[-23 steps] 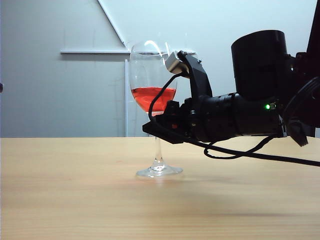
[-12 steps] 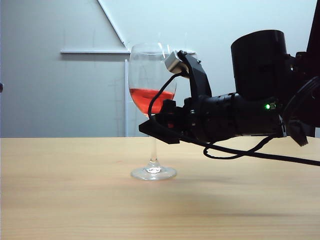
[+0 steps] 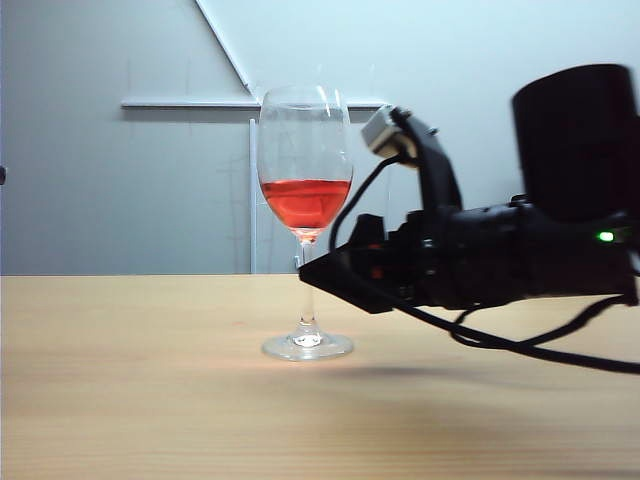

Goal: Gently pick up the goblet, rotate it counterclockwise for two full turns (viewing from above), and then place it back on the table.

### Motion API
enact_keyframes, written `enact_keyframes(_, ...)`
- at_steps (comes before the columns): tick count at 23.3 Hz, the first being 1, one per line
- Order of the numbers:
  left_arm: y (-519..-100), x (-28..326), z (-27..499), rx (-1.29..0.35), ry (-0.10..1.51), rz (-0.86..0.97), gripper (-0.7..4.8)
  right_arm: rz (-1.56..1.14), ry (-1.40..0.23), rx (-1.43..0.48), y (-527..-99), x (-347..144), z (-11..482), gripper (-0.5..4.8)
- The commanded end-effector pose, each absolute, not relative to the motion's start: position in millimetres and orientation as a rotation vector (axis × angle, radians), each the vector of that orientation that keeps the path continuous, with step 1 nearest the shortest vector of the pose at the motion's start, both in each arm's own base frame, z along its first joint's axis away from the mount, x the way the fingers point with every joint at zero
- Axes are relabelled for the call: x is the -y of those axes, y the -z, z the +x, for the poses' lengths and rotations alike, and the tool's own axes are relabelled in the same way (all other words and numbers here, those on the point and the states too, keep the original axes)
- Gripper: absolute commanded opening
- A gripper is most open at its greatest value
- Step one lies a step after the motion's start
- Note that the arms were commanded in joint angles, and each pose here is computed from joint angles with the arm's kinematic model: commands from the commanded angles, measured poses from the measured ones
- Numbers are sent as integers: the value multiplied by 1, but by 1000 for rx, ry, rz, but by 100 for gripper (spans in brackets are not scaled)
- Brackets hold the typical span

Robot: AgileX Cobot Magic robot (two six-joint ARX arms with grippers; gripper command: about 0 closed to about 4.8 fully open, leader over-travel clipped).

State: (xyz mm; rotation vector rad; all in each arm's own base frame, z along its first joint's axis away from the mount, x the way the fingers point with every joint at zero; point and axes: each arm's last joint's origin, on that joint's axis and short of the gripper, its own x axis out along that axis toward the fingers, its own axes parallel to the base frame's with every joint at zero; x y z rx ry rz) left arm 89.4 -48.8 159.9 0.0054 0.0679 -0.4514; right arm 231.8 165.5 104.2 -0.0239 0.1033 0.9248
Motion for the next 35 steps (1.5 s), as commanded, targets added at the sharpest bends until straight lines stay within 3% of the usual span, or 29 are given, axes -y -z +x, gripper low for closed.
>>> enact_keyframes(1, -162, 44, 92, -53, 407, 6, -5, -15, -893, -56, -115, -157, 221, 163)
enact_keyframes(5, -162, 32, 97, -52, 272, 3, -5, -12, -800, -24, -127, -142, 203, 161)
enact_keyframes(8, -165, 16, 98, -14, 116, -6, -5, -2, -710, 24, -145, -127, 185, 77)
enact_keyframes(12, -169, 6, 97, 35, 18, -11, -5, 4, -707, 49, -163, -119, 173, -9)
enact_keyframes(22, -169, 2, 97, 34, -24, -10, -5, 25, -556, 104, -208, -93, 142, -8)
enact_keyframes(35, -169, 2, 97, 34, -23, -10, -5, 22, -559, 95, -208, -92, 140, -8)
